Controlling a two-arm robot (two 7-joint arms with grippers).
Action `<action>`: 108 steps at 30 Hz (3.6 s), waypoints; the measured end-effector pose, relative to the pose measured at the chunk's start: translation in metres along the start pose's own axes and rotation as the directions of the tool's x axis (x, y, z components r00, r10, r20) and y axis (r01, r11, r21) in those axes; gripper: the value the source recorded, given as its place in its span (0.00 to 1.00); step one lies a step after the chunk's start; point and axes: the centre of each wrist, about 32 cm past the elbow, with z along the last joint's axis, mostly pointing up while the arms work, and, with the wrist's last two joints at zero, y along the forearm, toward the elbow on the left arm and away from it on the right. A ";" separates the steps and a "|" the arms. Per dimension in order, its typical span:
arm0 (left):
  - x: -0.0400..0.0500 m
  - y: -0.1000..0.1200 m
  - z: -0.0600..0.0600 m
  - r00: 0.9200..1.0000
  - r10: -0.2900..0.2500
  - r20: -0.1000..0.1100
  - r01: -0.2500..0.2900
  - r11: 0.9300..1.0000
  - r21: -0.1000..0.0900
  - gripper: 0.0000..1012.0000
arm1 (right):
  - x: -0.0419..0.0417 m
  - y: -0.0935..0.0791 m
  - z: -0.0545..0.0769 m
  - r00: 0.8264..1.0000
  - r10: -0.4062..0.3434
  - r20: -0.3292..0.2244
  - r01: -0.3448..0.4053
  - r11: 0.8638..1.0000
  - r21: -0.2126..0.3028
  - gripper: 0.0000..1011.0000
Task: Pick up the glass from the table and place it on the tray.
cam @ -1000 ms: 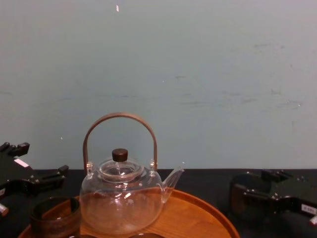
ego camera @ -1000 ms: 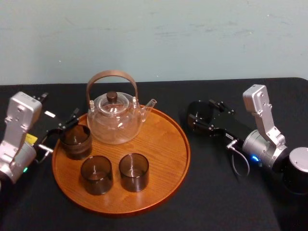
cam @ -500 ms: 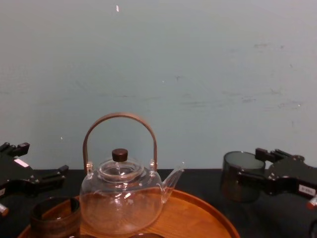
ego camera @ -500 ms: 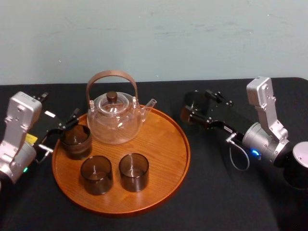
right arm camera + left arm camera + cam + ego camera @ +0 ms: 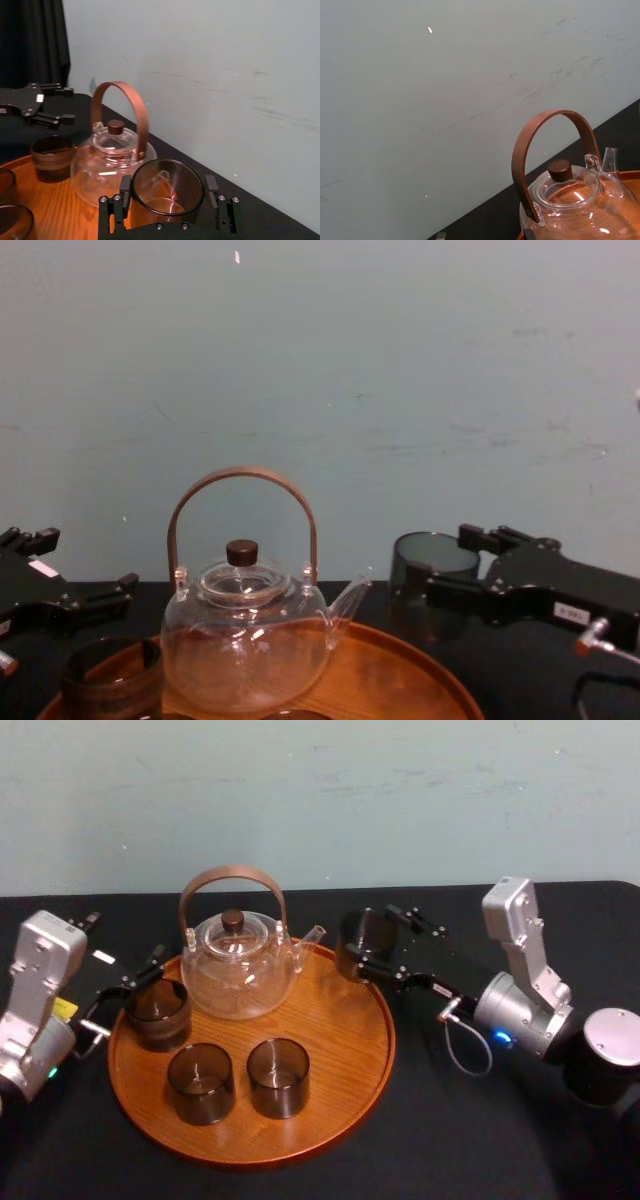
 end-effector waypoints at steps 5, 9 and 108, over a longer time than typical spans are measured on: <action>0.0000 0.000 0.000 1.000 0.000 0.000 0.000 1.000 0.000 0.99 | -0.0054 0.011 -0.004 0.999 0.038 -0.011 -0.038 0.999 0.000 0.89; 0.0000 0.000 0.000 1.000 0.000 0.000 0.000 1.000 0.000 0.99 | -0.0082 0.017 -0.007 0.998 0.059 -0.023 -0.059 0.998 -0.003 0.89; 0.0000 0.000 0.000 1.000 0.000 0.000 0.000 1.000 0.000 0.99 | -0.0082 -0.025 0.003 0.999 -0.034 0.039 0.032 0.997 0.068 0.99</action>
